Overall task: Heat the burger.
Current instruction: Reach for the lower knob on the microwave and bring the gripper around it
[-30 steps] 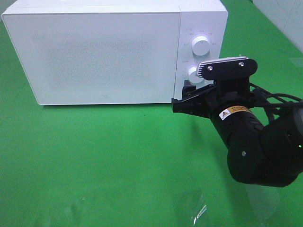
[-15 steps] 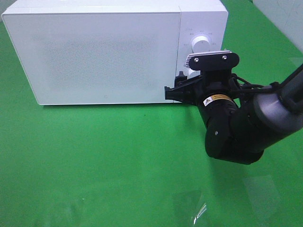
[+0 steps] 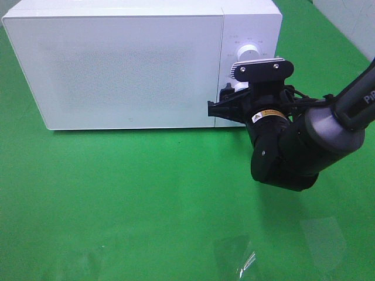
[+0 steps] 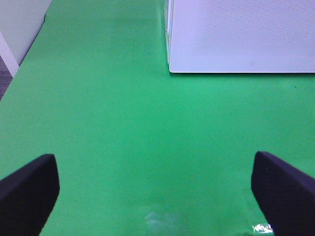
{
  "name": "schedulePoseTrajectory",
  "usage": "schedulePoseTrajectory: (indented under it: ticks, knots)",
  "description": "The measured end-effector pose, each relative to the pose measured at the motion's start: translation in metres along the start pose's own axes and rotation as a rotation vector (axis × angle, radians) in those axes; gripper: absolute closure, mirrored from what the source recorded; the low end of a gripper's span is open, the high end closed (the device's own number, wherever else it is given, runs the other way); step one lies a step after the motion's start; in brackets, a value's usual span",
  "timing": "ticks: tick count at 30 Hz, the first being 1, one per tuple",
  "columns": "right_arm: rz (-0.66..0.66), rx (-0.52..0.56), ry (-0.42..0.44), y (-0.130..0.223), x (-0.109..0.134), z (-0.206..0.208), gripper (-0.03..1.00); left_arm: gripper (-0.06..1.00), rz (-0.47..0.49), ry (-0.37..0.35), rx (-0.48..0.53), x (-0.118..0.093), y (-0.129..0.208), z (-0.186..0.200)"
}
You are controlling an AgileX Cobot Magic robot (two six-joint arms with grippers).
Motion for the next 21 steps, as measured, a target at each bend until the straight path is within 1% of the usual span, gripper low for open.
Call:
schedulePoseTrajectory:
  ticks: [5,21]
  knots:
    - [0.018,0.012,-0.017,0.0099,0.0070,-0.0039,0.21,-0.03,0.000,0.000,0.000,0.0000,0.0000,0.0000]
    - [0.017,0.014,-0.019,0.0104,0.0082,-0.0037,0.22,-0.03,0.000,0.000,0.000,0.0000,0.0000,0.0000]
Point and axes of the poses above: a point on each arm's last joint axis where the gripper is mounted, z pointing back along that axis away from the gripper, x along the wrist's bending axis when the last joint is at zero, y = z × x, the point moved 4 cm from there along -z, pointing out along that axis toward the gripper, and after that the axes turned 10 degrees about z, right-handed, at the moved point
